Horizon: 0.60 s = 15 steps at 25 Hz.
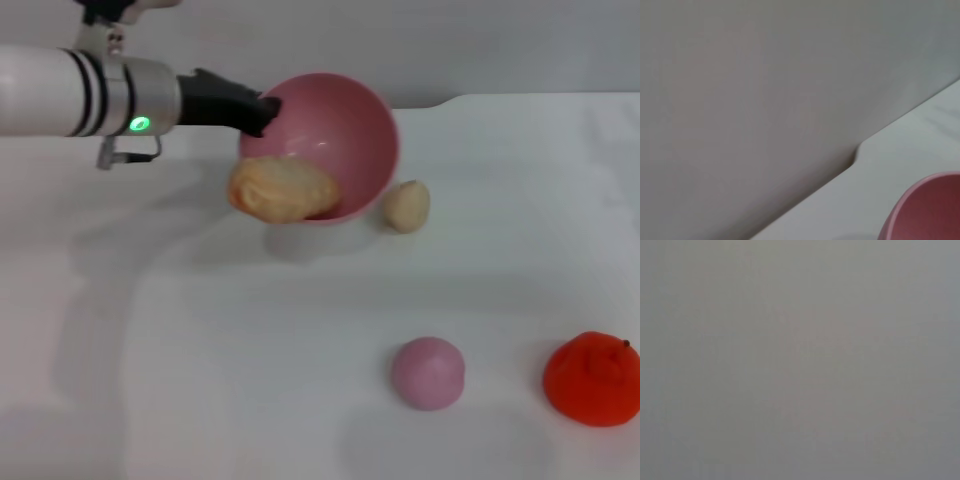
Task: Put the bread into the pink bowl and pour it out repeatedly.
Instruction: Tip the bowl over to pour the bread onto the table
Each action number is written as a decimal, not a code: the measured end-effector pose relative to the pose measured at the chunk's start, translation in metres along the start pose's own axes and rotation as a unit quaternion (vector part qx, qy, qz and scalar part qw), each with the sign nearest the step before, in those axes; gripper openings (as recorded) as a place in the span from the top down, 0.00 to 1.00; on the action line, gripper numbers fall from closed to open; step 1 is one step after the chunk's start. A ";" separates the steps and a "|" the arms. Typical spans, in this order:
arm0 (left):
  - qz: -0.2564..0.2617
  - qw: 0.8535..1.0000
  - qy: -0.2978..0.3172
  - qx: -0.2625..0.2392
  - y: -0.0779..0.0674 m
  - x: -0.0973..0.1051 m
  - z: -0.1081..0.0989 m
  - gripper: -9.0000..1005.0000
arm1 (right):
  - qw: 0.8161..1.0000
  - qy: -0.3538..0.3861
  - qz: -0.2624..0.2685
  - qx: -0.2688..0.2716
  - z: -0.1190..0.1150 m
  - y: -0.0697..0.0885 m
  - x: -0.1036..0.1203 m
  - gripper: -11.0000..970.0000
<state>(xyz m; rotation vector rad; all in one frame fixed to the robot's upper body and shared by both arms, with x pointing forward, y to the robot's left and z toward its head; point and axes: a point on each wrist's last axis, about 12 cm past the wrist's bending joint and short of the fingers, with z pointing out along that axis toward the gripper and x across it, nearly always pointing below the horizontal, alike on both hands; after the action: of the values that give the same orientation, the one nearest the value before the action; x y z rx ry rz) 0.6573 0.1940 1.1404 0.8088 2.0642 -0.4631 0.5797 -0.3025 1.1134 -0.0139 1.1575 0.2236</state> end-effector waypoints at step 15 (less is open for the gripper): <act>0.069 0.984 -0.145 0.078 -0.053 -0.015 0.018 0.94 | 0.999 0.015 -0.009 0.031 -0.012 -0.013 0.006 0.38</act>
<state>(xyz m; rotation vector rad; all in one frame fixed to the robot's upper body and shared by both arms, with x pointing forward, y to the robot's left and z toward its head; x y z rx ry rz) 0.6378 0.1395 1.1442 0.9125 1.7081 -0.6317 0.5737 -0.3158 1.1023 0.0264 1.1928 0.1725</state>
